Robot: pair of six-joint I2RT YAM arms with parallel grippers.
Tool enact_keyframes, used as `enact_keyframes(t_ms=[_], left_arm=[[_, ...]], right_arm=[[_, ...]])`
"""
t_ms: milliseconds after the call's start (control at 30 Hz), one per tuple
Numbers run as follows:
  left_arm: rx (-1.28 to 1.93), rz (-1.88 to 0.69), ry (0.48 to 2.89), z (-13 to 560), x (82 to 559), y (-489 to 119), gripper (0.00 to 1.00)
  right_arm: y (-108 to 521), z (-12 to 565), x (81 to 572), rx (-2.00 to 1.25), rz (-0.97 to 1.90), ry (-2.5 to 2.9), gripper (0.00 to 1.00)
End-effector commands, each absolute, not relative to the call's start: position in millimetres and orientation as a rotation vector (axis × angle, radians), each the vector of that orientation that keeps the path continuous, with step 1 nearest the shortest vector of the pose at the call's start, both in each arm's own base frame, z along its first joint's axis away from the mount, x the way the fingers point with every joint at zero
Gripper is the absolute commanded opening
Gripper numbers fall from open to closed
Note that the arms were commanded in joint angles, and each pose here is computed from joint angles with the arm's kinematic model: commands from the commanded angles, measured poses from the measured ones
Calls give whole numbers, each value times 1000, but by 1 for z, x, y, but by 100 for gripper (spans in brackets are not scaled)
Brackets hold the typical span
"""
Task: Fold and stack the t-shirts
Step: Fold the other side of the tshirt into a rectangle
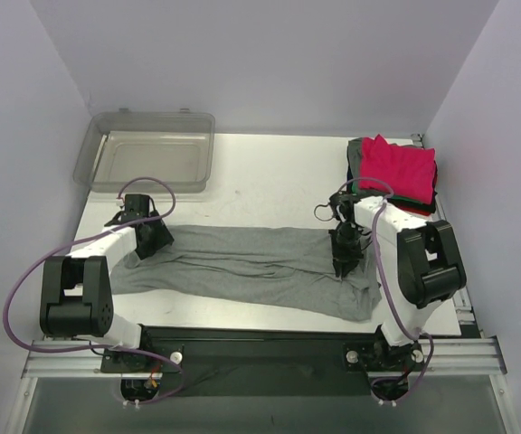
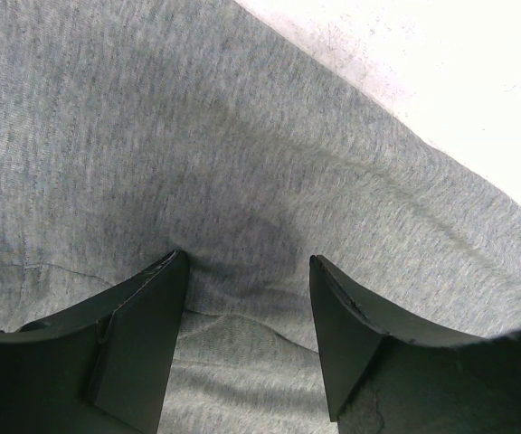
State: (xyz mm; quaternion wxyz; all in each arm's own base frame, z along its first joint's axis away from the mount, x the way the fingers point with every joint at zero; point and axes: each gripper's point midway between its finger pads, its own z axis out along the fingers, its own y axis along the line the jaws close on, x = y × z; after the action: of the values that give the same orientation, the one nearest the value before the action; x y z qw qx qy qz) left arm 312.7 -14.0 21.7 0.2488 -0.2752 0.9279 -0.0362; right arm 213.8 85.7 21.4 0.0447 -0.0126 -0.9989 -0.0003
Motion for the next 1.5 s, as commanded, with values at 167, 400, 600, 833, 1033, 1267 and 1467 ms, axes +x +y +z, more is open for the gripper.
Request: enact_keyframes(t_ms=[167,400,600,833,1033,1267,1467], left_arm=[[-793,-61,2610,-1,286,-12,67],[-778,-54,2614,0,281,-11,67],[-761,-47,2620,2,277,-10,67],[-742,-41,2634,3,273,-9,67],[-727,-37,2639,4,274,-8,67],[-711,-36,2648,5,274,-8,67],[-690,-25,2633,16,281,-6,67]], right_arm=[[91,60,170,18,39,-2971,16],[112,58,158,51,-73,-2887,12],[133,61,159,82,-144,-2859,12],[144,56,151,125,-124,-2801,8],[159,58,143,179,-162,-2770,14],[171,57,137,238,-173,-2738,24],[175,70,145,243,-202,-2788,65]])
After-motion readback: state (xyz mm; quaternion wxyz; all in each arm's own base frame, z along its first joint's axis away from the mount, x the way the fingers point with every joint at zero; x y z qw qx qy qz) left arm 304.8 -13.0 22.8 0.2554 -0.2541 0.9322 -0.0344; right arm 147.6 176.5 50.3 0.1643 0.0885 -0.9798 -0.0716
